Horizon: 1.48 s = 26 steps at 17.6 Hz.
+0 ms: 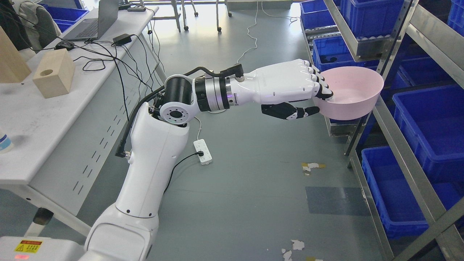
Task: Stack pink IKEA bowl on shelf middle layer
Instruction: 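Hold the bowl raised in the left hand while turning toward the other rack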
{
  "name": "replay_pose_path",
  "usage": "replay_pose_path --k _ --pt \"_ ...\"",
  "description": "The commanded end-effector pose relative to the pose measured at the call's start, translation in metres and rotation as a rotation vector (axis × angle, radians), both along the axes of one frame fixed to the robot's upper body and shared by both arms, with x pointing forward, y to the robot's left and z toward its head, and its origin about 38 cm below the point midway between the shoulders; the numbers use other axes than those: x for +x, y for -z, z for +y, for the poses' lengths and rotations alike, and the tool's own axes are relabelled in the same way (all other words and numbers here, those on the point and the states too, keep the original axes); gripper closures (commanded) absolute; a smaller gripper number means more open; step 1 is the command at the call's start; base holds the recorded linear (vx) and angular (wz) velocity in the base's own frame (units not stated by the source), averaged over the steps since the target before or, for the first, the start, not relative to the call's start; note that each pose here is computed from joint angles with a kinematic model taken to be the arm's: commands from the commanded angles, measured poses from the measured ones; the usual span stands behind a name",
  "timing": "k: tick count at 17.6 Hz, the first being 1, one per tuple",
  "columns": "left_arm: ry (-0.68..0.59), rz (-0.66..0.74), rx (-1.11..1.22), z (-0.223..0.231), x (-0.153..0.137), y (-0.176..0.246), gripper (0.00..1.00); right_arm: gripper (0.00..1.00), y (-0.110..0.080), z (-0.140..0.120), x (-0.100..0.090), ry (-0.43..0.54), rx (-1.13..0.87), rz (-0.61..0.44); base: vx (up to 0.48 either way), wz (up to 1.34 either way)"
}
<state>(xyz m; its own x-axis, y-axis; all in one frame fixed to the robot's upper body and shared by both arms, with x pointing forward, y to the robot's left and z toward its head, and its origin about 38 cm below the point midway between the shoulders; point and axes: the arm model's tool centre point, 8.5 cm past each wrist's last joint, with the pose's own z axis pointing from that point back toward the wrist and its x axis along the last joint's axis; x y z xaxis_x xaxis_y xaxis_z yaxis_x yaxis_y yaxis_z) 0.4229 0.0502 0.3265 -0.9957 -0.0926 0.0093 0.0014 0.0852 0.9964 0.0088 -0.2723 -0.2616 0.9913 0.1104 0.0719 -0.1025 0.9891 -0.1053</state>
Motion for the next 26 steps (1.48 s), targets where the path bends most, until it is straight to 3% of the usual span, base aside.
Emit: replay_pose_path --k 1,15,26 --pt "-0.007 -0.005 0.018 0.004 0.001 0.001 0.97 0.0 -0.001 -0.011 0.004 -0.001 -0.016 -0.014 0.124 0.02" --pt "0.02 -0.001 0.004 0.001 -0.001 -0.002 0.97 0.0 -0.001 -0.011 0.004 -0.001 -0.016 -0.014 0.054 0.01" --pt "0.048 -0.106 0.003 -0.007 -0.001 -0.049 0.97 0.0 -0.001 -0.011 0.004 -0.001 -0.016 -0.014 0.031 -0.13"
